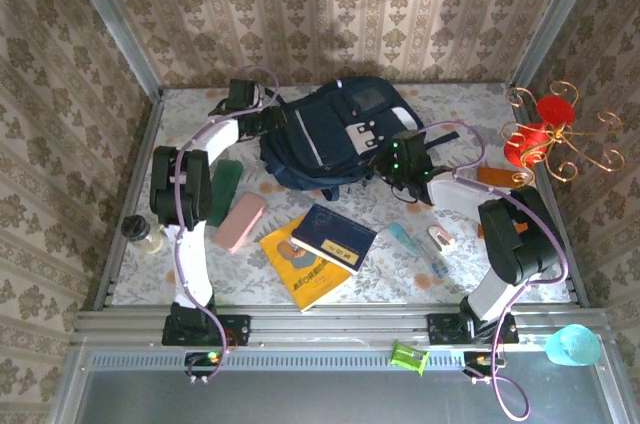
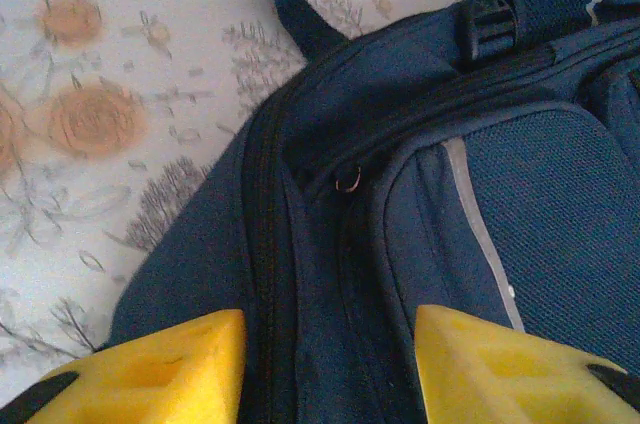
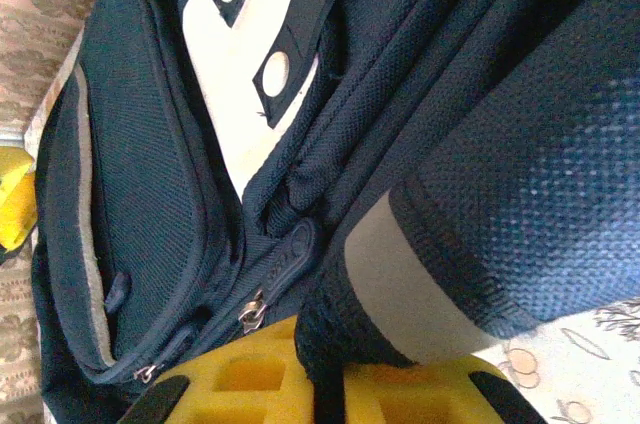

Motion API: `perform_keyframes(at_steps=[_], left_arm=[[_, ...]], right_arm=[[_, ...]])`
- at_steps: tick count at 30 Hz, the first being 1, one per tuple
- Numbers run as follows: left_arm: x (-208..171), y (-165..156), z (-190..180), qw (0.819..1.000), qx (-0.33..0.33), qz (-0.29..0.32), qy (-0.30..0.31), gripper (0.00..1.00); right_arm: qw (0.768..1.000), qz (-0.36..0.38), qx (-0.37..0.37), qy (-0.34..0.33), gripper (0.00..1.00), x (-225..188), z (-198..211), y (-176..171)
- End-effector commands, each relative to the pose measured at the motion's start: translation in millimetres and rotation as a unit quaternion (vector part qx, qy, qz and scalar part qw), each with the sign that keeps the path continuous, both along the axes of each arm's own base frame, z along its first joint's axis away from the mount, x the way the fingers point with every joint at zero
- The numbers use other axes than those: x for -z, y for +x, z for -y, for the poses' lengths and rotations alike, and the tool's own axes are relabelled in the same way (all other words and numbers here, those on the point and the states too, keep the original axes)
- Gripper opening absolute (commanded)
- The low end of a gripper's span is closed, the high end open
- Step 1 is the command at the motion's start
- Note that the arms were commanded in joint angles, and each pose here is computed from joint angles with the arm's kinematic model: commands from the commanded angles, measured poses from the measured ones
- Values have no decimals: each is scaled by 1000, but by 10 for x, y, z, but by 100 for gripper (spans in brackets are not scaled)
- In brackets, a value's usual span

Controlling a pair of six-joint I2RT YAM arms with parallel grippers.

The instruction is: Pack the student bag

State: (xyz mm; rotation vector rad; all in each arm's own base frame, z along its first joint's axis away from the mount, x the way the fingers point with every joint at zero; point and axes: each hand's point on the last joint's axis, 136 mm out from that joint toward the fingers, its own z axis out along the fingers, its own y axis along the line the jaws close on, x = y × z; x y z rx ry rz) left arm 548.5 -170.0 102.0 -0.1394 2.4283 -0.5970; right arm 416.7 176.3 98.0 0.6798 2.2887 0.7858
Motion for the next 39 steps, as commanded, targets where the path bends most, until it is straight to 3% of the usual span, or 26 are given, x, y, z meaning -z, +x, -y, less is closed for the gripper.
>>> perform_keyframes(at_steps=[1, 6, 12, 17, 22, 30, 35, 39], left_arm=[[-51, 73, -286, 999, -14, -2, 31, 58], [-320, 89, -725, 998, -47, 16, 38, 69], [-599, -206, -1015, 995, -76, 55, 40, 79], [-838, -589, -951, 993, -75, 88, 27, 83], [-848, -1126, -704, 993, -47, 106, 21, 85], [-718, -1698, -455, 994, -16, 111, 18, 85], [-669, -1911, -245, 993, 23, 111, 26, 85], [-581, -2188, 55, 988, 82, 129, 11, 81]], right_arm=[[995, 70, 53, 42, 17, -378, -75, 194], [999, 31, -6, 12, 35, -159, -199, 112], [997, -23, -54, -47, 61, 39, 163, -278], [996, -24, -60, -54, 81, -29, 313, -526], [997, -30, -53, -38, 99, 29, 321, -601], [997, -39, -68, 19, 99, 242, 7, -400], [997, -18, -57, 50, 94, 256, -117, -110], [996, 1, -41, 82, 83, 243, -181, 107]])
